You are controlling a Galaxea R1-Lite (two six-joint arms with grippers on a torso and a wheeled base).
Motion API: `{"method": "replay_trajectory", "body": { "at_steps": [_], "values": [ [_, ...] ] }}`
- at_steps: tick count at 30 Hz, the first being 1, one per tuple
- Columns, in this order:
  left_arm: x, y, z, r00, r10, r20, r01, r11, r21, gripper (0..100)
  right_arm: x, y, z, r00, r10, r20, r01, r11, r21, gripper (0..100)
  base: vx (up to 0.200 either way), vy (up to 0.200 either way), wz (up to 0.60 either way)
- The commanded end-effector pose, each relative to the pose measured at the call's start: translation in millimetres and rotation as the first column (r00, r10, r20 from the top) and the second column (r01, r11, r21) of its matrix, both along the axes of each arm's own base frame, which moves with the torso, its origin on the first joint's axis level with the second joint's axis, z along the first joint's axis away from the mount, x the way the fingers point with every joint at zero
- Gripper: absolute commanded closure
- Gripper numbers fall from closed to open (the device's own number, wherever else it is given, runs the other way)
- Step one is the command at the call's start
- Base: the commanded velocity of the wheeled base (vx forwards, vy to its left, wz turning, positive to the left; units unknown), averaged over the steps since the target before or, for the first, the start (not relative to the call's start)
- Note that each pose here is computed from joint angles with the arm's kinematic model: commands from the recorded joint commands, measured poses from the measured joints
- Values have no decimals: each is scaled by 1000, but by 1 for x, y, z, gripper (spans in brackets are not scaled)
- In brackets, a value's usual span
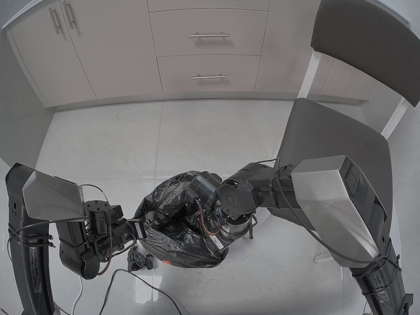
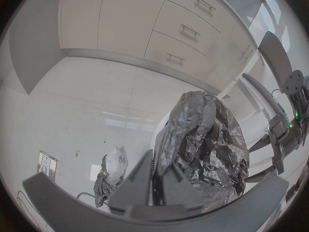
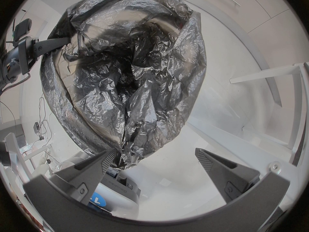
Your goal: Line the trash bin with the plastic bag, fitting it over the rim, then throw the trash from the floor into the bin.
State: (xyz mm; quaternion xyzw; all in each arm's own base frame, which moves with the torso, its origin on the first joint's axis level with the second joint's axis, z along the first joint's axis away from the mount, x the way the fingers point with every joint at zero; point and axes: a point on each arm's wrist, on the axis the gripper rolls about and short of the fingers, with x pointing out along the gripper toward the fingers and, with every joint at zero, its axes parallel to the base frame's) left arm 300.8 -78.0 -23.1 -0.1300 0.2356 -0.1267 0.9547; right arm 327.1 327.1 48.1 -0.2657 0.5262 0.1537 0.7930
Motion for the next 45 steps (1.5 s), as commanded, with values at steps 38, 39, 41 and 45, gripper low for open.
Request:
{"method": "replay_trajectory", "body": {
  "at_steps": [38,39,41,45],
  "values": [
    [43,-9,3,993,35,110,-32,999,-35,0,39,23,-12,950,40,309,-98,980,175,0,0,0,0],
    [44,-10,3,994,36,104,-32,999,-35,0,41,24,-11,940,44,337,-104,981,162,0,0,0,0],
    [46,-10,4,994,38,102,-35,999,-32,0,45,24,-9,926,50,374,-116,981,158,0,0,0,0],
    [46,-11,5,994,37,103,-34,999,-34,0,54,25,-14,903,37,427,-120,978,168,0,0,0,0]
  ]
}}
